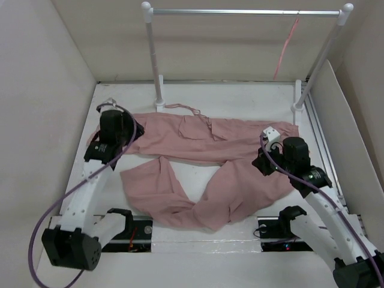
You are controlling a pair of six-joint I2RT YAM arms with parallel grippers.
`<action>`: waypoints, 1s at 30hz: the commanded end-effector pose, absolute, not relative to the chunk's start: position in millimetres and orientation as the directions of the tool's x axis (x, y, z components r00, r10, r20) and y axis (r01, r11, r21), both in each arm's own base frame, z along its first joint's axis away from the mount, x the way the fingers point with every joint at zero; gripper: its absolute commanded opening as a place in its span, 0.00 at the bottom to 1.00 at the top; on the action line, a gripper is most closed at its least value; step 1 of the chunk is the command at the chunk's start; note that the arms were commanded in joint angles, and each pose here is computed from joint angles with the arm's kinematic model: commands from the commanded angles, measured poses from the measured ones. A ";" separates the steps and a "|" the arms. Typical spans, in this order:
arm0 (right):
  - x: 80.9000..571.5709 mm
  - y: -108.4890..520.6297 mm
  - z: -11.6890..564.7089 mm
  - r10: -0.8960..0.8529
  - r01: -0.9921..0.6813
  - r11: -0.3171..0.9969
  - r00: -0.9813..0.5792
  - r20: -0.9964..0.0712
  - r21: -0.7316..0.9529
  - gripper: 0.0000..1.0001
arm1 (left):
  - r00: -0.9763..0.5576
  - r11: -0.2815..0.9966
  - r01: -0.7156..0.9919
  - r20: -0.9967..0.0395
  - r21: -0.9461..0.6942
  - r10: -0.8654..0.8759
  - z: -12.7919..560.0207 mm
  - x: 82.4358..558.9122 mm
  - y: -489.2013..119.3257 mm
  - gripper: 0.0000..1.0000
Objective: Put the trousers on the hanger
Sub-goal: Flatten out the trousers at the center of the board.
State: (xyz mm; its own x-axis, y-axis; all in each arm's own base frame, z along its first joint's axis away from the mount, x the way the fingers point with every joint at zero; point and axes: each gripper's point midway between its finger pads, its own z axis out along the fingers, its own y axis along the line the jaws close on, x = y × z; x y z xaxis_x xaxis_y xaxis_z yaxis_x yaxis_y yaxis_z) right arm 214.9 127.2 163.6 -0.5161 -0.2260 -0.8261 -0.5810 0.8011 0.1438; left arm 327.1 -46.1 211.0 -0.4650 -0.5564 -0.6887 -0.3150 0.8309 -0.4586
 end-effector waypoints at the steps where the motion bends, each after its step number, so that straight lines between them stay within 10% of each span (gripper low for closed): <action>1: 207.1 134.7 168.7 -0.228 -0.623 0.767 -0.489 -0.842 0.154 0.15 | -0.722 0.873 -0.309 -0.505 -0.378 -0.474 144.8 265.3 -79.7 0.44; 7: 202.1 145.5 174.2 -0.265 -0.695 0.701 -0.462 -0.846 0.160 0.48 | -0.788 0.932 -0.316 -0.498 -0.177 -0.362 144.7 223.0 -112.7 0.52; 11: 185.8 185.2 177.3 -0.310 -0.832 0.517 -0.403 -0.861 0.203 0.09 | -0.632 0.862 -0.426 -0.592 -0.274 -0.501 185.0 242.3 -97.5 0.53; 16: 154.8 271.9 185.7 -0.418 -0.940 0.307 -0.276 -0.865 0.151 0.00 | -0.378 0.799 -0.295 -0.704 -0.525 -0.602 308.9 271.7 -87.4 0.52; 23: 121.4 395.4 174.2 -0.486 -0.969 0.185 -0.233 -0.842 0.161 0.61 | -0.240 0.822 -0.136 -0.787 -0.553 -0.569 423.1 277.6 -77.4 0.52; 30: 97.8 487.6 139.7 -0.578 -0.982 0.099 -0.190 -0.794 0.163 0.70 | -0.136 0.821 -0.022 -0.812 -0.571 -0.568 483.0 274.3 -78.1 0.53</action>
State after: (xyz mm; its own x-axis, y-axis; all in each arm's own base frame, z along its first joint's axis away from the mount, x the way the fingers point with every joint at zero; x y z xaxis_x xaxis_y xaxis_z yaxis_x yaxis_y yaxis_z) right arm 96.7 453.0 123.5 -0.2135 -0.6261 -0.7499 -0.9760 0.1029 0.1920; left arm 270.9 -75.8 458.5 -0.1716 -0.5987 -0.7823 -0.0793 0.7999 -0.5948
